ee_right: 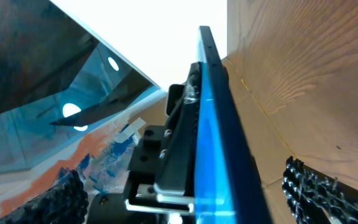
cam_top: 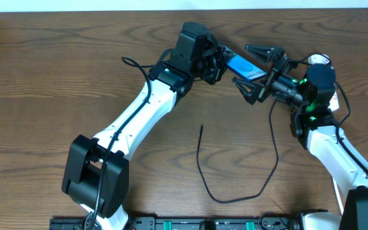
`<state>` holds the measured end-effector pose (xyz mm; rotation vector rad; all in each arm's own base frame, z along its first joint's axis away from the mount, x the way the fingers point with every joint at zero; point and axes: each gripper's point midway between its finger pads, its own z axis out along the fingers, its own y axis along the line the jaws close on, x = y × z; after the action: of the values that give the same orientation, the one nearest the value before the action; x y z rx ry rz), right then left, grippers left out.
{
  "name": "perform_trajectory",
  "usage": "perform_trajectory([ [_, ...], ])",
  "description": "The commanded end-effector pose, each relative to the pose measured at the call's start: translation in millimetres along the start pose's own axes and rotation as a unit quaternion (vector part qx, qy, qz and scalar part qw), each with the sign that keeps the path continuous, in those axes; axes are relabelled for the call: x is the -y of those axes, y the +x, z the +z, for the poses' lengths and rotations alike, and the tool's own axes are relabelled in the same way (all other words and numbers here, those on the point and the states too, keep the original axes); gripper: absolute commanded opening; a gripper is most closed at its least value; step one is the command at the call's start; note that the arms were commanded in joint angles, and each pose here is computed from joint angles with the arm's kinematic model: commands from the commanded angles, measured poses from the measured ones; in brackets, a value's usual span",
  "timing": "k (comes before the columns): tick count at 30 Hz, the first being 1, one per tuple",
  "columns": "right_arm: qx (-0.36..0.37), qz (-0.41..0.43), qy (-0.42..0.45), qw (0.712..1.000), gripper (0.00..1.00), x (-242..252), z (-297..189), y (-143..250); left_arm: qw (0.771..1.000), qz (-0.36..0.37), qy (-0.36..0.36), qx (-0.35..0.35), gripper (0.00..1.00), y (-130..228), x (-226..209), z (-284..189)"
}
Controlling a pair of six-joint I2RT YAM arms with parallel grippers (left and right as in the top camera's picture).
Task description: Plug charger to phone and switch on socket
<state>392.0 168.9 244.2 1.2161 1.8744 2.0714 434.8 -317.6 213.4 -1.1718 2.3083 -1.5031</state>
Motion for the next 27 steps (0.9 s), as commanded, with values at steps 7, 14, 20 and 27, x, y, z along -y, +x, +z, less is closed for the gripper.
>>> perform_trajectory([
  [7,-0.024,-0.134,-0.003,0.991,0.99,-12.3,-18.5,-3.3,0.995,0.090,0.024,-0.031,0.07,-38.8,13.1,-25.7],
  [14,-0.058,-0.284,0.029,0.957,0.99,9.7,-23.6,-1.3,0.936,0.286,0.101,-0.177,0.07,-36.2,18.1,-73.2],
  [20,-0.062,-0.285,0.088,0.952,0.99,46.7,-24.9,-7.7,0.894,0.328,0.158,-0.260,0.08,-39.0,7.0,-118.3],
  [27,-0.060,-0.288,0.139,0.946,0.99,77.8,-13.9,-1.3,0.920,0.278,0.161,-0.226,0.07,-87.0,-1.9,-153.0],
])
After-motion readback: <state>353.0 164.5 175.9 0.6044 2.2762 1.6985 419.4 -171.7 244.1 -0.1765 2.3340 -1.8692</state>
